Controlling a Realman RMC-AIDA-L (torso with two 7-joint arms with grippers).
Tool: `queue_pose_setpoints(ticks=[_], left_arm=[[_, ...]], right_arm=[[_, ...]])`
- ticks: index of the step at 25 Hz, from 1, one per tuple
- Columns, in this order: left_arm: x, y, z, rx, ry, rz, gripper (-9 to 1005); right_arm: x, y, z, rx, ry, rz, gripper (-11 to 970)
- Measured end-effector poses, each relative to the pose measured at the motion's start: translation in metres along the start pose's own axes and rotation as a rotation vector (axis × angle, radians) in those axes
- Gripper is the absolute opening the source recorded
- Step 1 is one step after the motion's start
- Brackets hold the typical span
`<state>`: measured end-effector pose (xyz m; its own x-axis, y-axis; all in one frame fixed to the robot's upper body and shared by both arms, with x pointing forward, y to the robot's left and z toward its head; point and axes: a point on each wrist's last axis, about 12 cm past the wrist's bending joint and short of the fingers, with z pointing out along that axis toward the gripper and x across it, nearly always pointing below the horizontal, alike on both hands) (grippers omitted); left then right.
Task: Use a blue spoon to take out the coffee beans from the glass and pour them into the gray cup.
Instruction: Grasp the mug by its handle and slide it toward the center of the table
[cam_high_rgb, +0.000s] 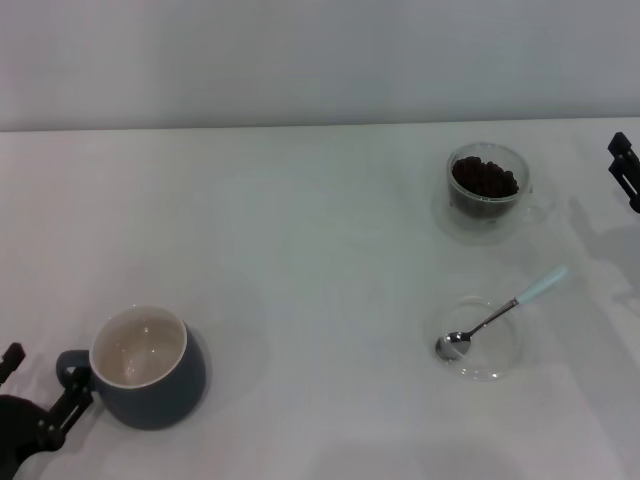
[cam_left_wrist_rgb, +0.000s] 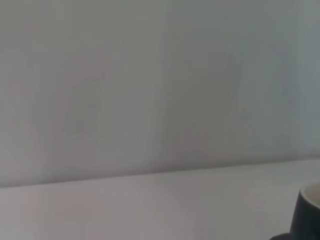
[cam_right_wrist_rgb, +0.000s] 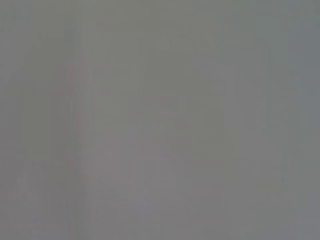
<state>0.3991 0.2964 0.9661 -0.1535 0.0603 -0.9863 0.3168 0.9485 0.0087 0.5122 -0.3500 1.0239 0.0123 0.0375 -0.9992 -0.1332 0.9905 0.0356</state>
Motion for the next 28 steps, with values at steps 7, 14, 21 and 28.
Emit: queue_pose_setpoints(ticks=[7,14,21,28], left_arm=[[-0.001,-0.003,0.007,0.018,0.006,0.022,793],[-0.002,-0.007,0.011,0.025,-0.003,0.012,500],[-0.006,-0.007,0.017,0.042,-0.013,0.02,154],[-0.014,-0.014,0.033,0.084,-0.047,0.033,117]], right_arm=[[-0.002,0.0,0.002,0.0,-0.009,-0.001,658],[-0.001,-0.002,0.001,0.015,-0.005,0.004,654],[0.0,-0.002,0.001,0.019,0.004,0.004,650],[-0.001,-0.002,0.003,0.014,0.0,0.002,646]])
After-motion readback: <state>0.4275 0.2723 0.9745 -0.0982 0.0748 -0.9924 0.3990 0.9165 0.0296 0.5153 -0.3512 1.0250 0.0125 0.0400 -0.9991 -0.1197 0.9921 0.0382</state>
